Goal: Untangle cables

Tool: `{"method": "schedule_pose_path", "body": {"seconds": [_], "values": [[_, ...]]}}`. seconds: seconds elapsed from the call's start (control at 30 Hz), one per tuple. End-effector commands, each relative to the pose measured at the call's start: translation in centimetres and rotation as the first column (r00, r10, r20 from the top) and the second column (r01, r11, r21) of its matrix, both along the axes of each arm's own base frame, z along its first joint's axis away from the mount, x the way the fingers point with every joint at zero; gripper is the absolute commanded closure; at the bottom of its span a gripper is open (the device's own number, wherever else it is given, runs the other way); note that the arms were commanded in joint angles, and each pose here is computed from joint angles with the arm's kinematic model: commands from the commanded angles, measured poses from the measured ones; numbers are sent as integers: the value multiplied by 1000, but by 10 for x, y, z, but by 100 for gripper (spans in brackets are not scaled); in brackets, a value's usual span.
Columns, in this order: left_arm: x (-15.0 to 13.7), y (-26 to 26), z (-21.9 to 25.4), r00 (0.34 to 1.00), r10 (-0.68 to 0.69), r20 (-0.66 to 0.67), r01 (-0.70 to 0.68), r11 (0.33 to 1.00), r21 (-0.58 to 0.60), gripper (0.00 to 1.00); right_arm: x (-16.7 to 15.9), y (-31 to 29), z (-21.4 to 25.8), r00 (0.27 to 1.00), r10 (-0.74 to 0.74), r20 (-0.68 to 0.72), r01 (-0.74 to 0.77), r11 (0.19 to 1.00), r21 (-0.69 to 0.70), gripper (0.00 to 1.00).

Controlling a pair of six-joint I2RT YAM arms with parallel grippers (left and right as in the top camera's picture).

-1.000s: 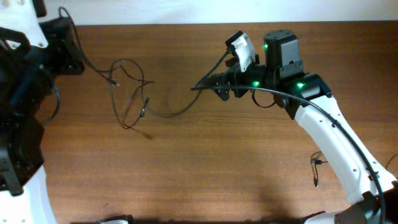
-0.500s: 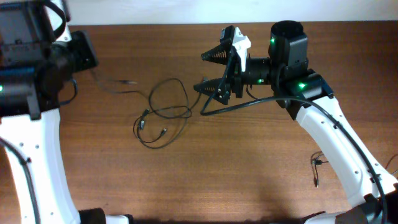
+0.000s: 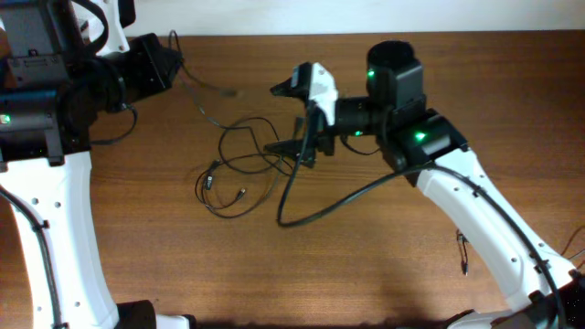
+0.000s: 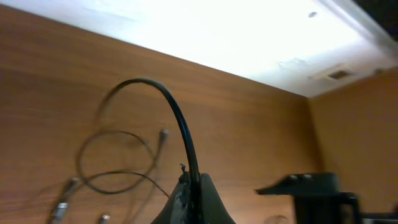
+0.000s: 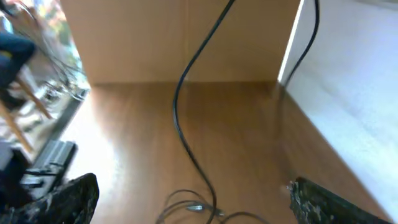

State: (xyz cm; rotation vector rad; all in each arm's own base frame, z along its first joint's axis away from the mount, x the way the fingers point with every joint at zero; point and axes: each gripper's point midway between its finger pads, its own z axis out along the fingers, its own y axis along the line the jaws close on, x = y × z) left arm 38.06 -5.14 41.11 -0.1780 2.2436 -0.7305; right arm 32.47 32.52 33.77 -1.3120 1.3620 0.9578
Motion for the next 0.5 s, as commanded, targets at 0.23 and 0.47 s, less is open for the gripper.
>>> {"method": "schedule_pose_path", "body": {"seconds": [0.23,0.47], "values": [[-18,-60,13,984,-176,8,176,979,-105,100,13,26,-22,993,-71,92,79,994,-79,17],[-5,-28,-4,1000,2,-25,-1,999,44,100,18,25,-20,993,-111,41,113,991,-66,96]]}}
